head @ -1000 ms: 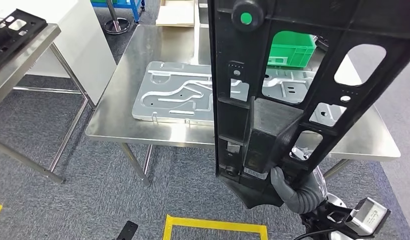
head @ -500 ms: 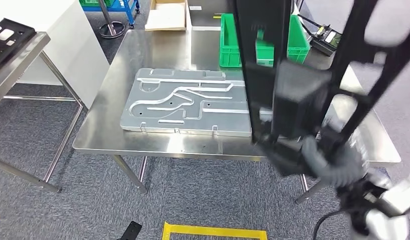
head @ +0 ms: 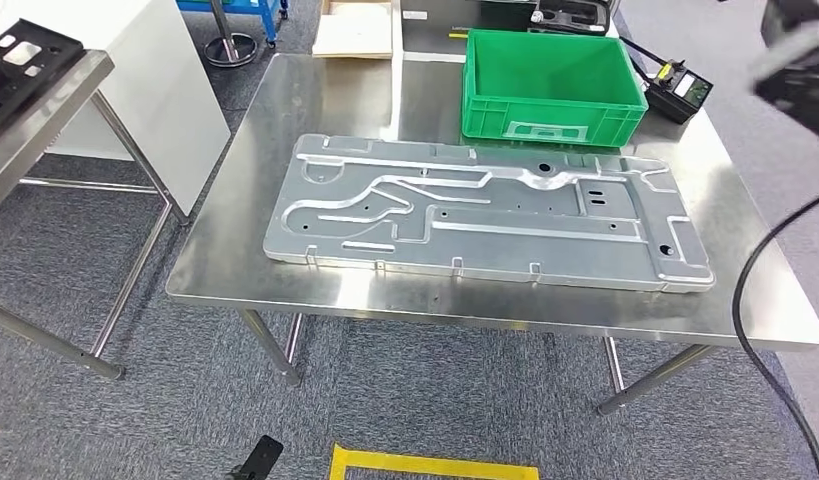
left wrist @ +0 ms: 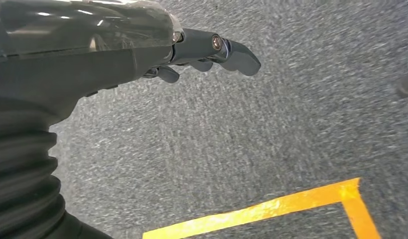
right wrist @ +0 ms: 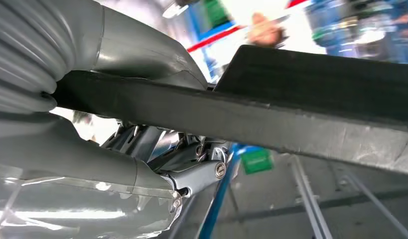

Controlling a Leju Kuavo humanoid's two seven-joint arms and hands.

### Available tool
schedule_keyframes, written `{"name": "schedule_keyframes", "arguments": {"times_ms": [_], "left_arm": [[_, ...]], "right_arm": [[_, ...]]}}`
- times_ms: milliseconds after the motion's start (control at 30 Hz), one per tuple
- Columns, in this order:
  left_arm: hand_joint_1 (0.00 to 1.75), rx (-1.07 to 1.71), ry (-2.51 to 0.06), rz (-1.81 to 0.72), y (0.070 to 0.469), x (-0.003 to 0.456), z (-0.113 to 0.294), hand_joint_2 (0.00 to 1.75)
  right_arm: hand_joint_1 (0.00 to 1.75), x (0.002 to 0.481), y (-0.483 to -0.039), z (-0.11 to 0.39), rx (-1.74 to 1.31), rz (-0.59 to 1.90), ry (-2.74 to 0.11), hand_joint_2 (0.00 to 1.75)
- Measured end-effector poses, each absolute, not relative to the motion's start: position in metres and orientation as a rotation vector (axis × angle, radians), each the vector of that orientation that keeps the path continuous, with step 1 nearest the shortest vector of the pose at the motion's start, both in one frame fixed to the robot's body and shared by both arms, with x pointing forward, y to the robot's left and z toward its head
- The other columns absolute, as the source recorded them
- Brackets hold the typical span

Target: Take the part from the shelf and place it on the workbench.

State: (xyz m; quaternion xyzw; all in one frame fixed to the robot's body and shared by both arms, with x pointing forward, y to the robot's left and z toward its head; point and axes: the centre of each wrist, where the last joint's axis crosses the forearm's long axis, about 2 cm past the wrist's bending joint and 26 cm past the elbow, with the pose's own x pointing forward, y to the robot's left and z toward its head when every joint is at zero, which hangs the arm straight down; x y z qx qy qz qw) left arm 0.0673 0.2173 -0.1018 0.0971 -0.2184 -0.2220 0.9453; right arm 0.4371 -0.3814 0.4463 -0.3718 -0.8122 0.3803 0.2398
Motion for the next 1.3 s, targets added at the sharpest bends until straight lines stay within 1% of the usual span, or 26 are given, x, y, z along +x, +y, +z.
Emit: {"name": "schedule_keyframes", "arguments": {"times_ms": [67, 167, 333, 533, 667, 733, 867, 1300], "left_arm": [[0.0, 0.195, -0.457, -0.457, 0.217, 0.071, -0.101, 1.75], [0.0, 0.191, -0.466, -0.464, 0.217, 0.074, -0.101, 1.75], [0.0, 0.193, -0.463, -0.461, 0.218, 0.074, -0.101, 1.75], [0.0, 0.197, -0.449, -0.455, 0.222, 0.069, -0.102, 1.75], [0.0, 0.198, -0.444, -0.458, 0.223, 0.066, -0.103, 1.75], [0.0, 0.206, -0.444, -0.463, 0.224, 0.065, -0.103, 1.75], [0.0, 0.221, -0.461, -0.45, 0.225, 0.067, -0.103, 0.0], [0.0, 0.256, -0.358, -0.437, 0.225, 0.069, -0.102, 0.0]], "right_arm": [[1.75, 0.455, -0.378, 0.432, -1.174, 1.108, -2.117, 1.75], [1.75, 0.478, -0.369, 0.392, -1.315, 1.216, -1.934, 1.75], [1.75, 0.492, -0.35, 0.329, -1.302, 1.332, -1.703, 1.75], [1.75, 0.487, -0.33, 0.265, -1.216, 1.415, -1.526, 1.75], [0.0, 0.484, -0.325, 0.247, -1.194, 1.454, -1.457, 0.0], [0.0, 0.483, -0.323, 0.242, -1.185, 1.465, -1.441, 0.0], [0.0, 0.482, -0.325, 0.238, -1.179, 1.474, -1.411, 0.0], [0.0, 0.483, -0.329, 0.238, -1.196, 1.459, -1.362, 0.0]]}}
